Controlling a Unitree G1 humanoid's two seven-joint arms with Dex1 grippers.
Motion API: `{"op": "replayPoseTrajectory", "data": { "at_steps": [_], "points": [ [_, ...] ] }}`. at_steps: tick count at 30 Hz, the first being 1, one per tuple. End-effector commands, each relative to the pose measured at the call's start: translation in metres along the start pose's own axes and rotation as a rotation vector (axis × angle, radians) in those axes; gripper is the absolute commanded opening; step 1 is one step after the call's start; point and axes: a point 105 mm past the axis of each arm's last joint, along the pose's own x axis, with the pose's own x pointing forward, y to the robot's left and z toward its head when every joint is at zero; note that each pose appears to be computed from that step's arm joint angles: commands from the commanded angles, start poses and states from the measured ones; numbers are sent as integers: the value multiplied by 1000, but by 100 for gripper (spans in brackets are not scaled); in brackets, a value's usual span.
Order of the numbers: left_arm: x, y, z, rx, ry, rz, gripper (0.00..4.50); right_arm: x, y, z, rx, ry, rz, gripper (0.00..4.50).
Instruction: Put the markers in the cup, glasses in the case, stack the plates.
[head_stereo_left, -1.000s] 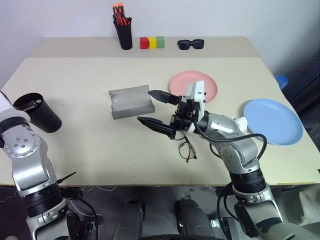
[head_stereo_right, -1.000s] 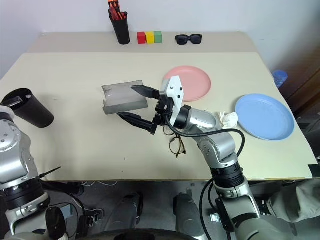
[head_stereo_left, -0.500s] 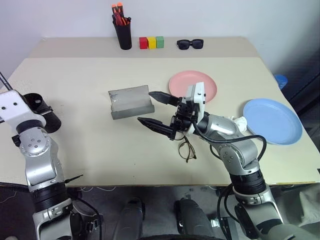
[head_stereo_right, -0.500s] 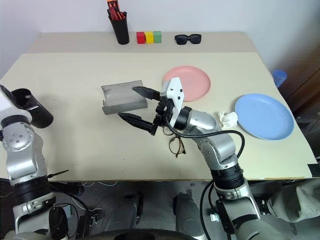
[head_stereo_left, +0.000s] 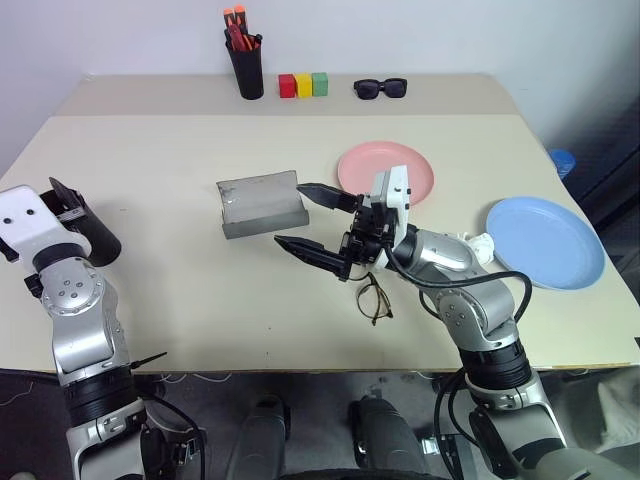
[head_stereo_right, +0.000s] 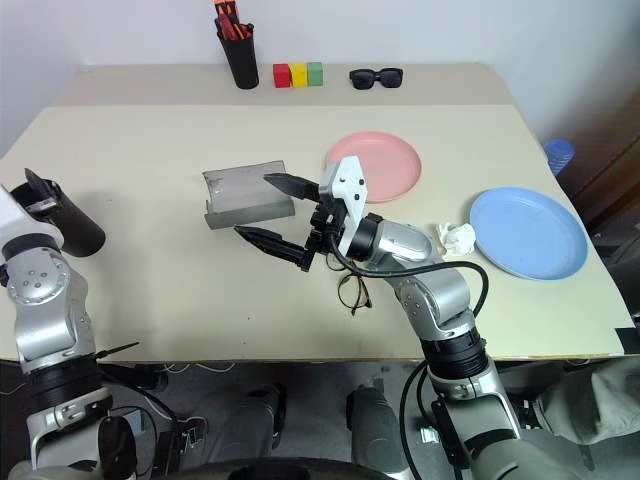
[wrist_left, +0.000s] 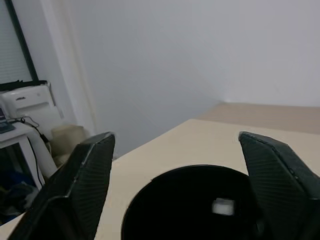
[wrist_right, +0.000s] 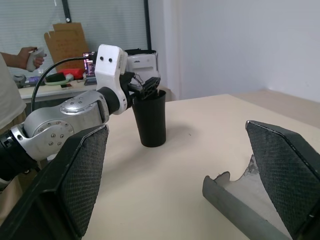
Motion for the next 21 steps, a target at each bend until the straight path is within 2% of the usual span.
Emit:
{"op": "replayPoseTrajectory", "data": {
  "at_steps": [1,4,7,10,11,13,18,21],
  "points": [
    [0,3,8,-3,-36,16,375,3,7,12,-37,-43,27,450],
    [2,-4,23,-55,-72,-11,375,2,7,12,-37,-42,27,450],
    [-1,-48,61,-134,-161,-250,375,0,5,12,-41,-33,21,450],
    [-22,-104,82,-122,-183,-607,445,-4,-2,12,-54,-16,2,450],
    [-35,-123,82,-100,-162,-754,445,-6,-5,11,-62,-4,-8,450],
    [-58,-149,67,-22,-40,-986,445,-12,-14,7,-90,62,-26,450],
    [-74,-163,33,189,168,-1220,445,-40,-27,-9,-183,281,-14,450],
    [-77,-163,21,248,268,-1336,445,-61,-32,-10,-201,381,-6,450]
  ]
}}
